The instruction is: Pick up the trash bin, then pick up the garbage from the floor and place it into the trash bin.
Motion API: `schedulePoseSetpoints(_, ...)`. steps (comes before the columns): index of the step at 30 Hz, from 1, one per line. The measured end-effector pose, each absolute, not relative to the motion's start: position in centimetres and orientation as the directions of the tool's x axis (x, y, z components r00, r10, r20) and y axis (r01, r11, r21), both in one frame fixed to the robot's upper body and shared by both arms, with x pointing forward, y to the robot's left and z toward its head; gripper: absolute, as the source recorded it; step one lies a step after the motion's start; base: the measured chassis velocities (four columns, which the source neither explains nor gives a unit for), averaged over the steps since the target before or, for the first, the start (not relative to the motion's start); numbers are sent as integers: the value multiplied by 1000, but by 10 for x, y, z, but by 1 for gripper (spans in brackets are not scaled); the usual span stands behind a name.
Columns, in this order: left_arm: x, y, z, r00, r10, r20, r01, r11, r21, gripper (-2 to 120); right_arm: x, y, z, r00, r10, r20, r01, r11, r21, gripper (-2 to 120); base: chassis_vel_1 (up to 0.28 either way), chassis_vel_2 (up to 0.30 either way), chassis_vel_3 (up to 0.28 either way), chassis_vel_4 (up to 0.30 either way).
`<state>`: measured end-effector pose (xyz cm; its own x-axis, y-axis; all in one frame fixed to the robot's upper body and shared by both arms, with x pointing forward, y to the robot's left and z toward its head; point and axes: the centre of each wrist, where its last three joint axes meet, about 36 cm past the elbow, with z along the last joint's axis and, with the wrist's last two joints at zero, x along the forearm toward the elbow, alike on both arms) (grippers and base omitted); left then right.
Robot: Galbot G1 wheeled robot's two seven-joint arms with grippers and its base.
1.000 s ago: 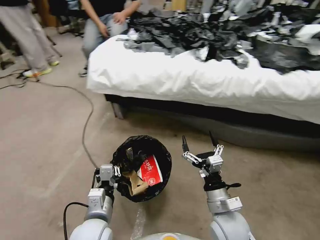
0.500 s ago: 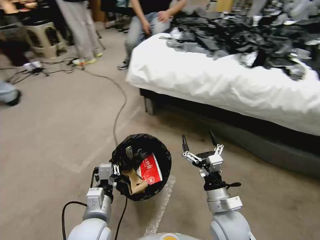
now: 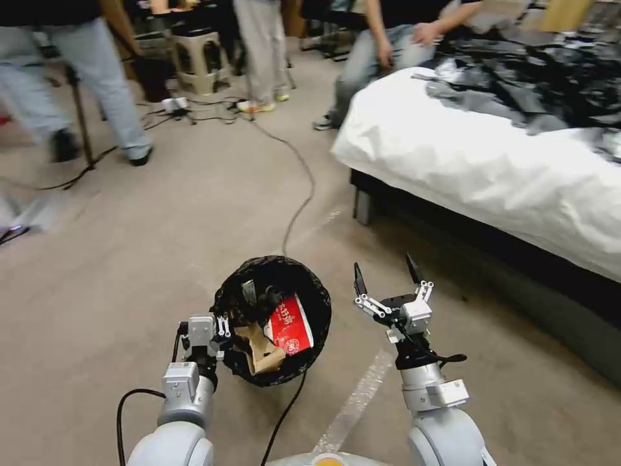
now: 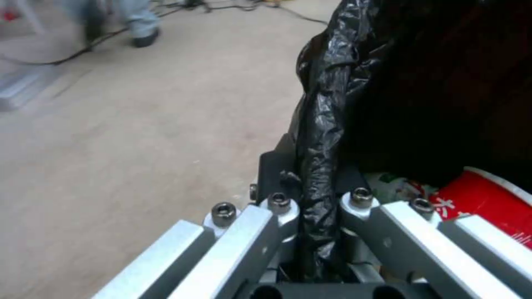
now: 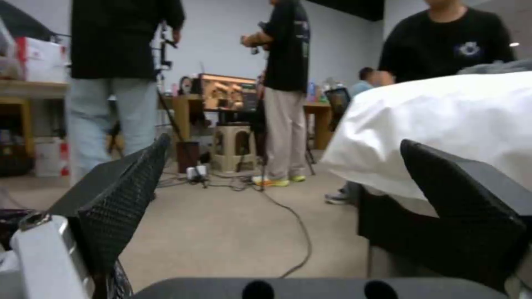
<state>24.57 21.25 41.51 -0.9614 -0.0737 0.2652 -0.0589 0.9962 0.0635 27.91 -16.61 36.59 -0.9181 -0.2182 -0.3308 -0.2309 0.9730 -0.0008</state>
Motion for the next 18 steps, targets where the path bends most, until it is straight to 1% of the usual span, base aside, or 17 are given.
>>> schedulePoseSetpoints(18, 246, 212, 414, -961, -74, 268, -59, 996, 61, 1, 279, -167, 365, -917, -217, -335, -230, 973, -3, 100, 132, 121, 121, 122)
